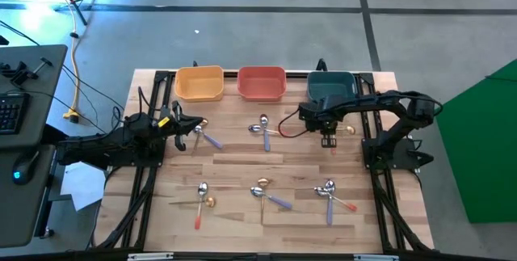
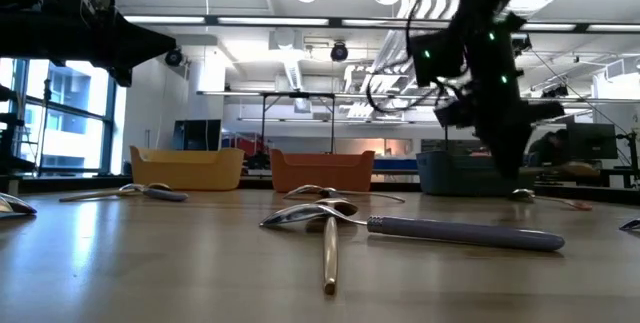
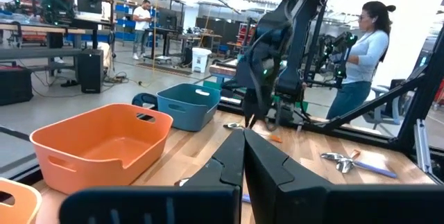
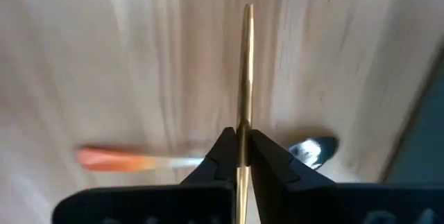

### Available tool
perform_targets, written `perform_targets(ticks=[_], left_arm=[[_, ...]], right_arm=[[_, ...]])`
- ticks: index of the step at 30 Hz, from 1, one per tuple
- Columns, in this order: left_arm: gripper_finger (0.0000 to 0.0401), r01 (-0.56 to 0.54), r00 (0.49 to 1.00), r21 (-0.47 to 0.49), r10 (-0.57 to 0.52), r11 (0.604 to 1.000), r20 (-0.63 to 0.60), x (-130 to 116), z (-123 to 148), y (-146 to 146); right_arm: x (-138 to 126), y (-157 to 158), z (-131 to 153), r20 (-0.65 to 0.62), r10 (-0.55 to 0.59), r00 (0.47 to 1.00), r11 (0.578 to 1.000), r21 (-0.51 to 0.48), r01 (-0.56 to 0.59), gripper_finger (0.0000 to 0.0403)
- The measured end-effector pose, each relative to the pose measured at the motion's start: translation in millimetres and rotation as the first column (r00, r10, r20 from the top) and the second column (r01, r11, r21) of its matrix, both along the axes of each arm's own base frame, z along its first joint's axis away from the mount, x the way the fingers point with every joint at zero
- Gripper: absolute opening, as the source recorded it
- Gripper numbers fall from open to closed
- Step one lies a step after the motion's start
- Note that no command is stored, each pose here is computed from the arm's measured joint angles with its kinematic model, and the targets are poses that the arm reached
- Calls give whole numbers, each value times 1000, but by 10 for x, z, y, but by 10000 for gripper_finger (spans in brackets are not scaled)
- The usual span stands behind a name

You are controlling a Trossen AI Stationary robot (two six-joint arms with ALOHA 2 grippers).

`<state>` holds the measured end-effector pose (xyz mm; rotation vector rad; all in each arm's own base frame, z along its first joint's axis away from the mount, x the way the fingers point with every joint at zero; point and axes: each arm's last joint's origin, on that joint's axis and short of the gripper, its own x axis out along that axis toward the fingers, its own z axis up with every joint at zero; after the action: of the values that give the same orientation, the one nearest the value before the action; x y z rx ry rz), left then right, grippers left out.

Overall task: Sort silverware by color (type)
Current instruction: Put the gold spoon into the orange bin

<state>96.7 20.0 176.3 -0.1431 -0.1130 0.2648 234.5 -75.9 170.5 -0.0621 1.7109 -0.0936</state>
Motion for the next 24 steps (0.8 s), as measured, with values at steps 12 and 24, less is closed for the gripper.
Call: perform_targets(ticks=[12, 24], left_arm=[[0, 19, 1000, -39, -19, 999, 12, 1, 1, -4], [0, 21, 1000, -56, -20, 998, 18, 1, 2, -4]], right_arm=[[672, -227, 1013, 374, 92, 923, 985, -169, -30, 5], [1691, -974, 1355, 515, 182, 838, 973, -218, -77, 5]])
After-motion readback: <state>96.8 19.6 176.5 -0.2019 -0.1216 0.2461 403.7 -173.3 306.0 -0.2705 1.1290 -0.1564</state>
